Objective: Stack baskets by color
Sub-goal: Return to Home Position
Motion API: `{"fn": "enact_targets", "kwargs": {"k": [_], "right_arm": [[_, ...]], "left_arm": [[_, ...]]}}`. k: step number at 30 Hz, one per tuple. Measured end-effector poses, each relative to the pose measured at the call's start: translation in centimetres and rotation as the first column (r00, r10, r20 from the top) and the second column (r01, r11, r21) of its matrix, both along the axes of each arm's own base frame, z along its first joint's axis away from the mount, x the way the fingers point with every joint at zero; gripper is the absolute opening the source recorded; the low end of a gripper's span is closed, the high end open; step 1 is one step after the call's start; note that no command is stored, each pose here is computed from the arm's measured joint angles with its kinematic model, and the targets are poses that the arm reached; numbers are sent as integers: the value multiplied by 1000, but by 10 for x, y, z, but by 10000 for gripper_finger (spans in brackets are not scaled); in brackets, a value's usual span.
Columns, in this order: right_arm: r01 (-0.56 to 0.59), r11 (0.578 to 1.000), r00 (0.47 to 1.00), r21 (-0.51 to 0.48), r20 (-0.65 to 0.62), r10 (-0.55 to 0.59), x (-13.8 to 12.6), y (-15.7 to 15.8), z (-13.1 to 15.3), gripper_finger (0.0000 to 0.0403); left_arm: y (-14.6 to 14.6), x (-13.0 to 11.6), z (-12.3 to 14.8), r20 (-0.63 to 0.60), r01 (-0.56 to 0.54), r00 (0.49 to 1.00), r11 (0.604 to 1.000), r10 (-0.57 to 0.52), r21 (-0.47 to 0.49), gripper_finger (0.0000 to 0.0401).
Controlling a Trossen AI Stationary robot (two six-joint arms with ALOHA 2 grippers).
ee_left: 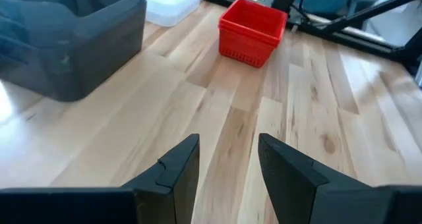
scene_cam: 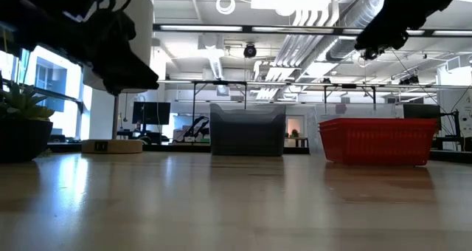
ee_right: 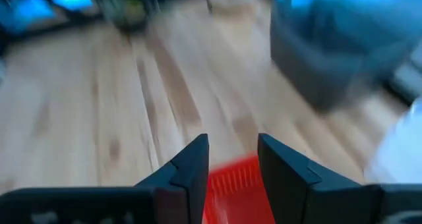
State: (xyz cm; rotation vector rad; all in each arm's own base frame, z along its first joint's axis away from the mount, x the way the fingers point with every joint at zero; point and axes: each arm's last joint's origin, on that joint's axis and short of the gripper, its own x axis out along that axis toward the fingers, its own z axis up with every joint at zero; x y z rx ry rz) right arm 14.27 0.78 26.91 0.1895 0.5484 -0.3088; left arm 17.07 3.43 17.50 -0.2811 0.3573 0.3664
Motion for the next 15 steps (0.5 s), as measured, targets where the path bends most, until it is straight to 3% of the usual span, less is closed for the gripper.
{"fn": "enact_targets", "kwargs": {"k": [5, 15], "right_arm": [[-24, 999, 970, -48, 241, 35, -21, -3, 0, 119], [0, 1000, 896, -23, 445, 11, -64, -8, -17, 119]], "left_arm": [[-5, -14, -13, 66, 10, 998, 1000, -9, -8, 145], [-21, -33, -23, 218, 109, 969, 992, -119, 61, 145]]}}
